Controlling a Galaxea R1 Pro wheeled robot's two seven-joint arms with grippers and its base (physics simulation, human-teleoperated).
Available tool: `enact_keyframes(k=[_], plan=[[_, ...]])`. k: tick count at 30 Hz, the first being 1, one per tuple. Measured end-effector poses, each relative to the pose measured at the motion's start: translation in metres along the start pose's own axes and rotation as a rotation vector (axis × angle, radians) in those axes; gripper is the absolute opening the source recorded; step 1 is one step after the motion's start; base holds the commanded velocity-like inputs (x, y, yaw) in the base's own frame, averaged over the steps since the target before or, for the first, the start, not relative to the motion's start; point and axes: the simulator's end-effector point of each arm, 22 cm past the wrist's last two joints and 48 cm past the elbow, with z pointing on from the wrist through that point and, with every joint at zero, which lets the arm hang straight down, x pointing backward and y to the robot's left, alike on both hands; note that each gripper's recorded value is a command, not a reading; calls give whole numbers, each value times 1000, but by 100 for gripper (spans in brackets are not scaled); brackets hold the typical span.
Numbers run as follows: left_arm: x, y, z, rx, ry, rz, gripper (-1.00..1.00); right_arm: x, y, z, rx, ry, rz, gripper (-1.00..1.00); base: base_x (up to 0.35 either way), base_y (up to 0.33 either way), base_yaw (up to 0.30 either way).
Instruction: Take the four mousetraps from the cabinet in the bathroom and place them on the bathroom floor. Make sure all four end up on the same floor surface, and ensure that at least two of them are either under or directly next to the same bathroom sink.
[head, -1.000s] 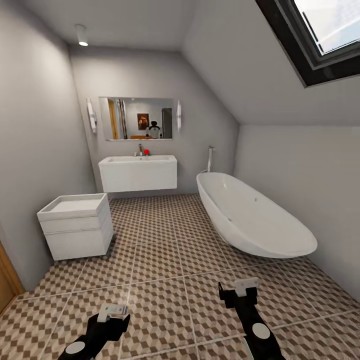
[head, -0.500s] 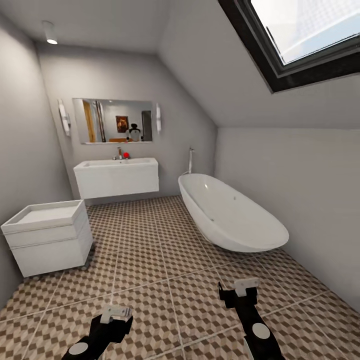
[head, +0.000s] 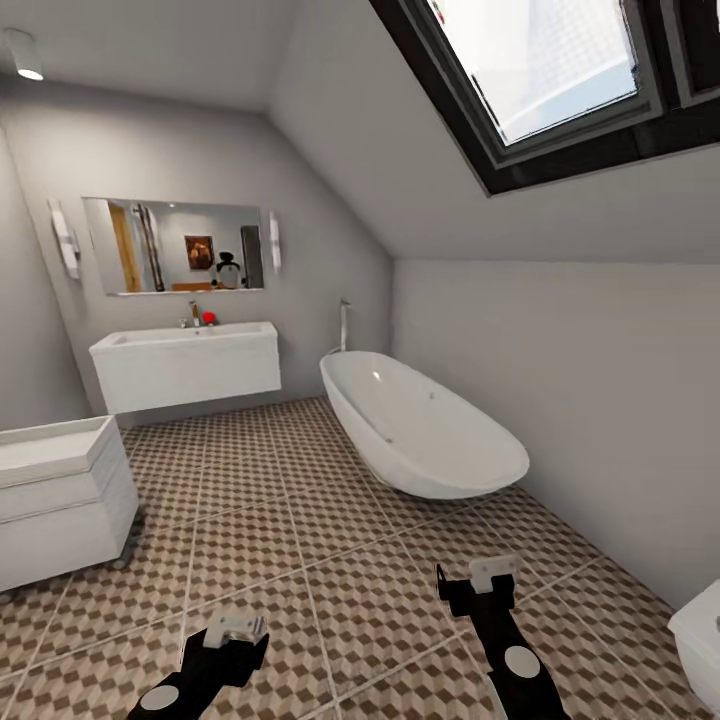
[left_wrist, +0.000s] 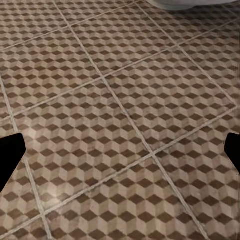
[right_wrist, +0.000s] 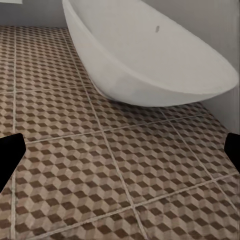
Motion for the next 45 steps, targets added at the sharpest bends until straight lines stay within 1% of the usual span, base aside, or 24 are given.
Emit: enact_keyframes(k=[29, 38, 45], plan=[[-11, -1, -5, 1, -28, 5, 100, -13, -4, -4, 7, -27, -1, 100, -4, 2, -260], [-14, -5, -7, 7, -34, 10, 100, -17, -5, -5, 9, -35, -1, 100, -170, 132, -260], [-16, -16, -9, 26, -42, 28, 100, -20, -5, -7, 10, -42, -1, 100, -221, 209, -261]])
